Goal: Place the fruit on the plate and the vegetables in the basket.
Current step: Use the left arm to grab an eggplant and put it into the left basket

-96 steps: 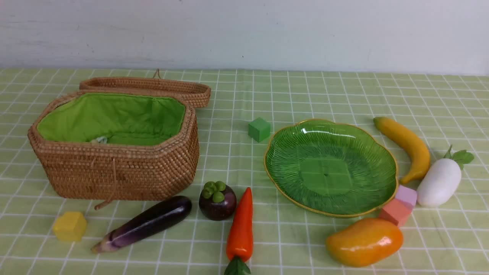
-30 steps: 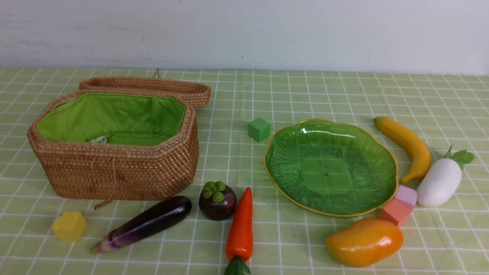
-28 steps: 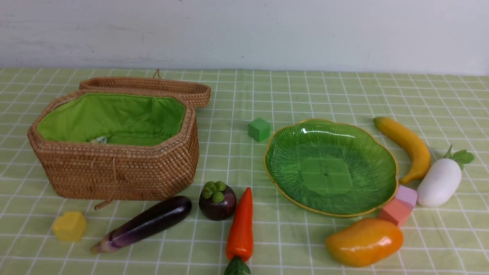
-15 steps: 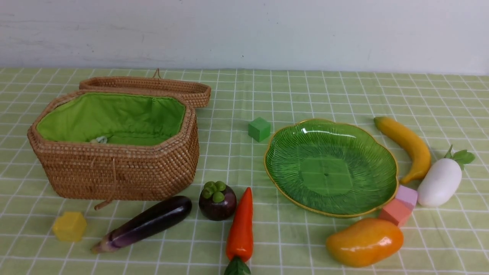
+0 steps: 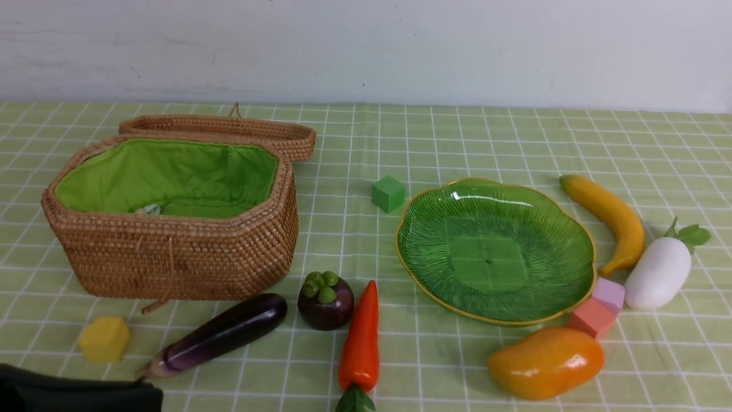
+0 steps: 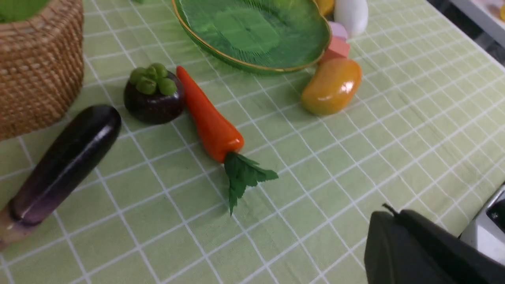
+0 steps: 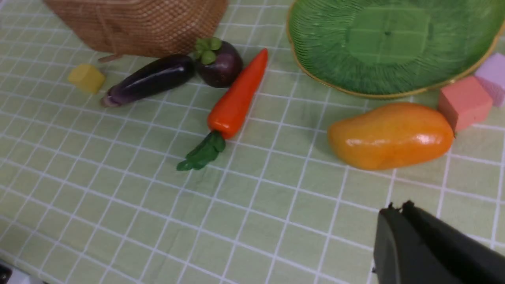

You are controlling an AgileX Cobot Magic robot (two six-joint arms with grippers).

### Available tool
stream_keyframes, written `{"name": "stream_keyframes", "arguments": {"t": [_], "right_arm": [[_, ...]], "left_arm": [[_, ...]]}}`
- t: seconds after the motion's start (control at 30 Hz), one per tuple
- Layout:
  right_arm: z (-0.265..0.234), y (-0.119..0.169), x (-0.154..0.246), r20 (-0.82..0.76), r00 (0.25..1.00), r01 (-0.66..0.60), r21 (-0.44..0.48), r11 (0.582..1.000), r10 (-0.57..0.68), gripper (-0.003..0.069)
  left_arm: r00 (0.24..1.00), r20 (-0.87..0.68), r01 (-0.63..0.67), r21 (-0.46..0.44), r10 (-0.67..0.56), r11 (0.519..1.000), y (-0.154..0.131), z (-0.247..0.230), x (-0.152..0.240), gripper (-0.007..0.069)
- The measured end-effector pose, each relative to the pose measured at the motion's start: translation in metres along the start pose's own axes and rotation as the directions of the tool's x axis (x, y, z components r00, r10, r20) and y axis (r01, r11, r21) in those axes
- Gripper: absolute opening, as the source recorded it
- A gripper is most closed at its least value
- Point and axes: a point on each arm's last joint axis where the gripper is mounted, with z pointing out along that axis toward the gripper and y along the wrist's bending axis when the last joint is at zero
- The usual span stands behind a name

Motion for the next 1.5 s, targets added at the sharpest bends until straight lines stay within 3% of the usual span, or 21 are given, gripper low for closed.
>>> {"name": "stream_keyframes", "arguments": {"t": [0.23, 0.5, 0.67, 0.77, 0.93, 1.0, 1.13, 1.37, 1.5], "right_arm": [[-0.027, 0.02, -0.022, 0.022, 0.989, 0.145, -0.091, 0.985, -0.144, 0.0006], [-0.032, 0.021, -0.017, -0.042, 0.984, 0.169, -0.094, 0.981, -0.173, 0.0015], [-0.032, 0.02, -0.017, -0.042, 0.972, 0.227, -0.088, 0.97, -0.232, 0.002], [-0.034, 0.02, -0.016, -0.03, 0.963, 0.264, -0.088, 0.961, -0.267, 0.0023], [-0.036, 0.021, -0.015, -0.019, 0.954, 0.297, -0.087, 0.951, -0.299, 0.0024], [-0.036, 0.021, -0.015, -0.018, 0.953, 0.3, -0.087, 0.95, -0.303, 0.0025], [-0.036, 0.021, -0.015, -0.017, 0.952, 0.303, -0.087, 0.949, -0.306, 0.0028], [-0.036, 0.022, -0.015, -0.016, 0.948, 0.315, -0.106, 0.943, -0.319, 0.0034], [-0.037, 0.024, -0.014, -0.014, 0.94, 0.335, -0.14, 0.932, -0.34, 0.0036]], "left_arm": [[0.999, 0.052, 0.018, -0.05, -0.016, 0.999, 0.01, 0.017, -0.021, -0.0013], [0.955, -0.291, -0.057, 0.017, 0.059, 0.998, 0.017, 0.055, -0.039, -0.0013], [0.932, -0.354, -0.08, 0.025, 0.084, 0.996, 0.027, 0.079, -0.048, -0.0013], [0.907, -0.399, -0.126, 0.043, 0.133, 0.991, 0.025, 0.087, -0.045, -0.0013], [0.792, -0.504, -0.325, 0.126, 0.343, 0.937, 0.005, 0.102, -0.029, -0.0013], [0.778, -0.519, -0.345, 0.116, 0.353, 0.931, 0.007, 0.104, -0.028, -0.0013], [0.751, -0.587, -0.371, 0.003, 0.302, 0.929, 0.032, 0.119, -0.028, -0.0013], [0.787, -0.582, -0.339, -0.128, 0.207, 0.932, 0.075, 0.146, -0.032, -0.0012], [0.786, -0.584, -0.356, -0.156, 0.205, 0.921, 0.101, 0.165, -0.03, 0.006]]}}
